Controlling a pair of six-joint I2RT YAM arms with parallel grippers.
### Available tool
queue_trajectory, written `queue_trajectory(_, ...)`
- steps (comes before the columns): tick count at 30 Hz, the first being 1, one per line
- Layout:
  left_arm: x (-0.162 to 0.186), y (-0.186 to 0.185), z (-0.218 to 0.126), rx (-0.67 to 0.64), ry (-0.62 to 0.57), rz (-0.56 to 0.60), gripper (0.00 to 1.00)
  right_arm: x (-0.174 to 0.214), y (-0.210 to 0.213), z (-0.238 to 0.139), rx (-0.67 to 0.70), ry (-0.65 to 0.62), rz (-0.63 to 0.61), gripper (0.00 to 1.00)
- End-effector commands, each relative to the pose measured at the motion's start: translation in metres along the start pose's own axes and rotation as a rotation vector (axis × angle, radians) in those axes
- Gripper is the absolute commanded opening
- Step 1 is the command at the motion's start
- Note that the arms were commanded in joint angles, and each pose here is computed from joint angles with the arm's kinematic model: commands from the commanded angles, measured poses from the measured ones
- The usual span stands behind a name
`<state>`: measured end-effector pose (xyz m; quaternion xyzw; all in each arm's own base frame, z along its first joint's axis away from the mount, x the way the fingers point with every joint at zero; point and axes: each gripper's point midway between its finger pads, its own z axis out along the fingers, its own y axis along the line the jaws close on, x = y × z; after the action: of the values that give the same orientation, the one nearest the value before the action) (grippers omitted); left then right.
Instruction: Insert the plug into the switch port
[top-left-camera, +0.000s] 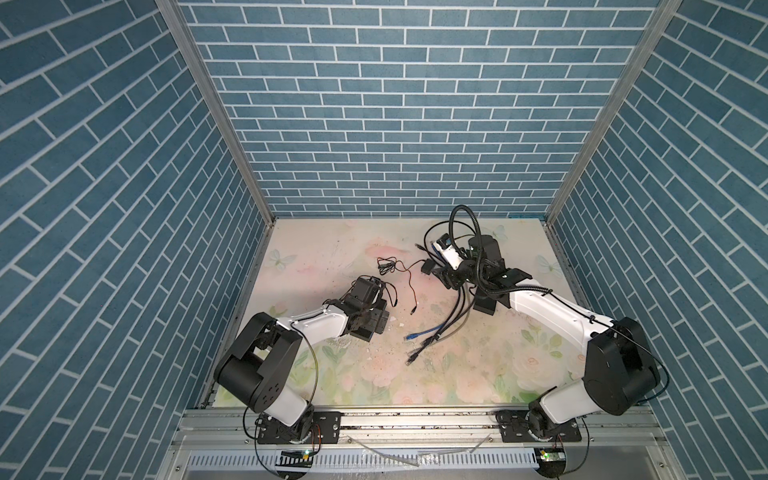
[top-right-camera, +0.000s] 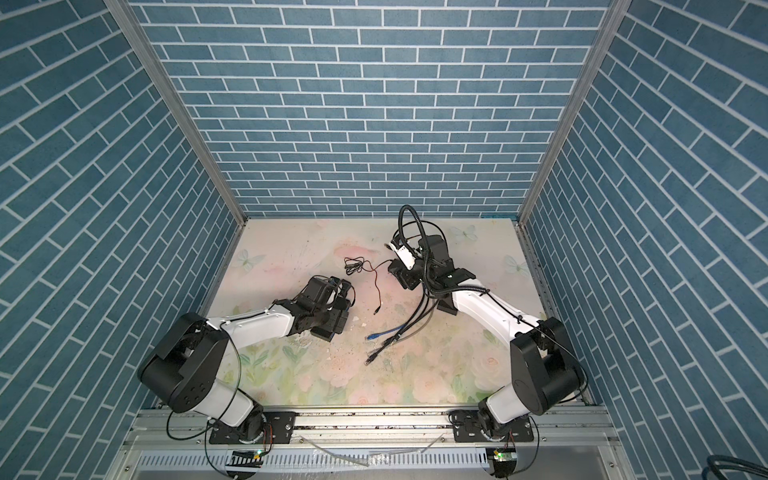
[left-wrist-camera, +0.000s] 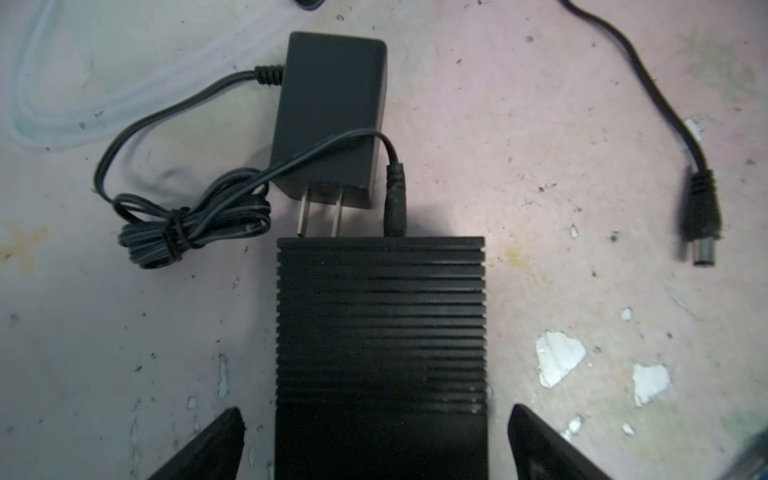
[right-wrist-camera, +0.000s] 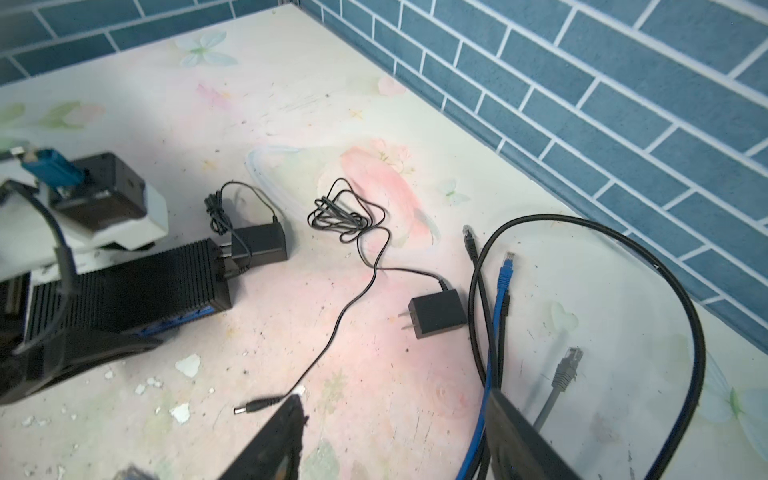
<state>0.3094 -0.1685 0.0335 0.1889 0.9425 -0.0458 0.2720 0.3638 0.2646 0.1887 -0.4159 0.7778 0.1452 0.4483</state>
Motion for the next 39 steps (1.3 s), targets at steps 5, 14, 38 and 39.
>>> queue_trajectory(5, -0.035, 0.003, -0.052, 0.016, -0.179, -0.002, 0.99, -0.014, -0.003, -0.022, -0.074, 0.017, -0.077, 0.68)
queue_trajectory(14, -0.066, 0.001, -0.115, 0.092, -0.438, -0.135, 1.00, 0.036, 0.018, -0.032, -0.165, 0.156, -0.204, 0.65)
queue_trajectory(38, -0.045, -0.008, -0.088, 0.211, -0.432, -0.345, 1.00, 0.136, 0.064, -0.015, -0.184, 0.209, -0.602, 0.51)
queue_trajectory(39, -0.045, -0.009, -0.088, 0.212, -0.434, -0.340, 1.00, 0.139, 0.063, -0.013, -0.180, 0.219, -0.615, 0.51)
